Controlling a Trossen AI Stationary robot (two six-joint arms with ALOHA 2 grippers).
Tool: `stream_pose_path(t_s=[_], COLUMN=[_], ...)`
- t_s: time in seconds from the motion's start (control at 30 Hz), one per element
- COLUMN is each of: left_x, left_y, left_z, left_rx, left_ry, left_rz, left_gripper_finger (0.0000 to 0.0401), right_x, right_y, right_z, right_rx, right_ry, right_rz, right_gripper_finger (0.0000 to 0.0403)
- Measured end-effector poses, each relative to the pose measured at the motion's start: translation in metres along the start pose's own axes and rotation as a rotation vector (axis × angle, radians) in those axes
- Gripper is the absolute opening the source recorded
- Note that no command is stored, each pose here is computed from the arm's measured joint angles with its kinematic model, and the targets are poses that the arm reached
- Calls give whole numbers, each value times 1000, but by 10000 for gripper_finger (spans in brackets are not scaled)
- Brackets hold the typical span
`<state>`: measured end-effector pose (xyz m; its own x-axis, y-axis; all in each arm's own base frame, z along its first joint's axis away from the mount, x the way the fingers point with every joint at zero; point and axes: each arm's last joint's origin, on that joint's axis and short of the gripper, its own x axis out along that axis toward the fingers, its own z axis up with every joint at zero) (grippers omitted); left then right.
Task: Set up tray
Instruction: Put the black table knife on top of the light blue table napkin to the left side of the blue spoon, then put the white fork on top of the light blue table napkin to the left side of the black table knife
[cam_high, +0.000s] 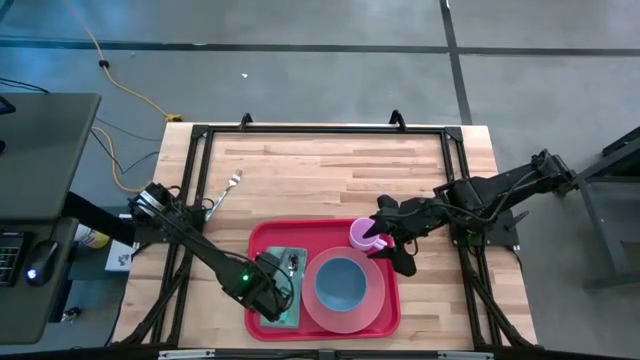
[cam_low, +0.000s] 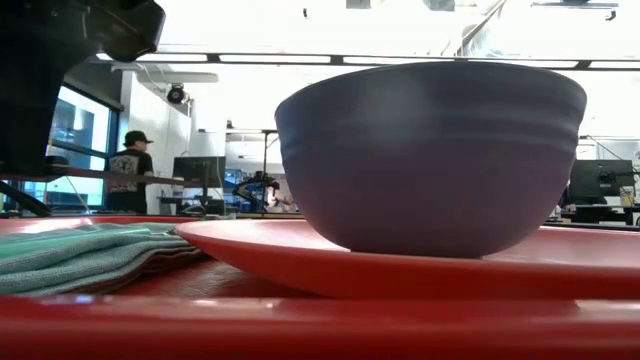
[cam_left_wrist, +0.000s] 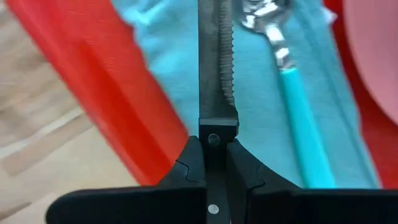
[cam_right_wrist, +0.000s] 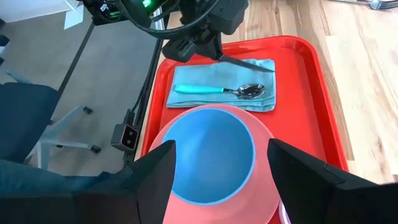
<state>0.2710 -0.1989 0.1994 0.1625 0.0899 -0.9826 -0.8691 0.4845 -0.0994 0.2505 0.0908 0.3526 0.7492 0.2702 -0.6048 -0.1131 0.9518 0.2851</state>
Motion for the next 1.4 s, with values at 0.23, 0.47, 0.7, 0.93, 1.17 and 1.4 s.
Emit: stream_pose_path(t_s=[0.23,0.47,0.7,0.93,1.17,1.4], left_x=[5,24,43,39,27,22], left_y=[-1,-12,-23,-27,-32,-32], left_z=[1,-5,-3,13,20,20], left_rx=[-8,-10,-35,-61,-36,-2], left_ry=[35,83,92,32,24,32], left_rz=[16,-1,-25,-27,-26,-10], left_gripper_finger=[45,45,45,45,57,196], right_x=[0,0,0,0,0,0], right_y=[0,0,0,1,1,1], right_z=[0,-1,-2,-2,-2,-2], right_rx=[-2,-10,-17,-22,-29,-37], right_ry=[5,10,20,25,30,29], right_rz=[5,7,13,20,26,28], right_gripper_finger=[236,236,236,236,236,236])
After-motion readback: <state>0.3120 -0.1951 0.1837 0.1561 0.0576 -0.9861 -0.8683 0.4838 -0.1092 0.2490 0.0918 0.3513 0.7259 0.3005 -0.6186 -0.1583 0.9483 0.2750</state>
